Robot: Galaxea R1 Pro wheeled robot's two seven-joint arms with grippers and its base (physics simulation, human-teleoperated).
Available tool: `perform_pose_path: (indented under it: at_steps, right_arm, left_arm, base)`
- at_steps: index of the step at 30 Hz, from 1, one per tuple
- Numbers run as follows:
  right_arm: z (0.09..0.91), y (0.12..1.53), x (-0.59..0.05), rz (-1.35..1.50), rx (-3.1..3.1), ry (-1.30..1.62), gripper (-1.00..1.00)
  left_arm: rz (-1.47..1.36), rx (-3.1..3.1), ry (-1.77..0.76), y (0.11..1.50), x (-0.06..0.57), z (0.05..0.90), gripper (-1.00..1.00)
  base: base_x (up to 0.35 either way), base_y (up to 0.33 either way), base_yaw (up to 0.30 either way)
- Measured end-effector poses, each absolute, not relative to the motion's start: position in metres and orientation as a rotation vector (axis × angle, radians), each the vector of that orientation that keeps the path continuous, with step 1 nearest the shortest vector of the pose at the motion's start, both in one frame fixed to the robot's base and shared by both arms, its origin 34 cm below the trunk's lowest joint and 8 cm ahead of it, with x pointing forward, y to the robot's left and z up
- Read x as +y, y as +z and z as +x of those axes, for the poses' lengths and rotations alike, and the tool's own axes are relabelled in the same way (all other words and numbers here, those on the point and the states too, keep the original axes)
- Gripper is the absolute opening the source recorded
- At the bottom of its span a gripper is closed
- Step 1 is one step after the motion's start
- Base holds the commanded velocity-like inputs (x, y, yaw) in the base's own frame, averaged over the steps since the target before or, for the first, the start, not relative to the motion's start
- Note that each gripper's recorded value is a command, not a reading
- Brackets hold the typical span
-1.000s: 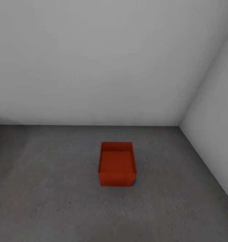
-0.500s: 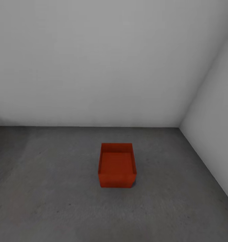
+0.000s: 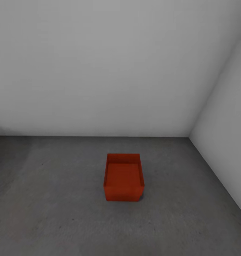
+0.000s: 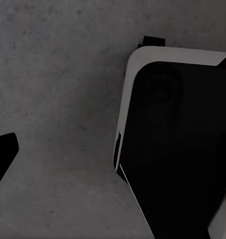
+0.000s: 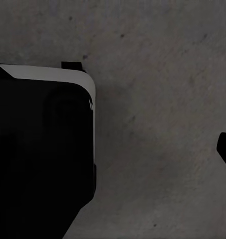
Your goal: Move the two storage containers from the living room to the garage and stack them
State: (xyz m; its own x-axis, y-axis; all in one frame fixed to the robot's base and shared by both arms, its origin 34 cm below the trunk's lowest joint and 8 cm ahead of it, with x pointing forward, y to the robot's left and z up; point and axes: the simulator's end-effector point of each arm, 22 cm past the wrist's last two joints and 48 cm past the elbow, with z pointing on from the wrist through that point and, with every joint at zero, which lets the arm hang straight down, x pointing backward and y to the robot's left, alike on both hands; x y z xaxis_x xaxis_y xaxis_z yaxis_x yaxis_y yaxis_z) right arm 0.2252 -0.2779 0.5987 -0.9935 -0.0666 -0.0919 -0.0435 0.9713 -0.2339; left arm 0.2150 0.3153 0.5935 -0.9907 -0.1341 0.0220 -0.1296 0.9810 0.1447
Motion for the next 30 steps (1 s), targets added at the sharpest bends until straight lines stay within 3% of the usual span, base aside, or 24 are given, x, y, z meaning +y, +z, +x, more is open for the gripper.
perform_pose_path:
  at_steps: [30]
  right_arm:
    - [0.244, 0.604, -0.278, -0.080, 2.973, -0.353, 1.00]
  left_arm:
    - [0.214, -3.142, -0.221, 0.599, 0.315, 0.234, 1.00]
  base:
    - [0.000, 0.000, 0.000]
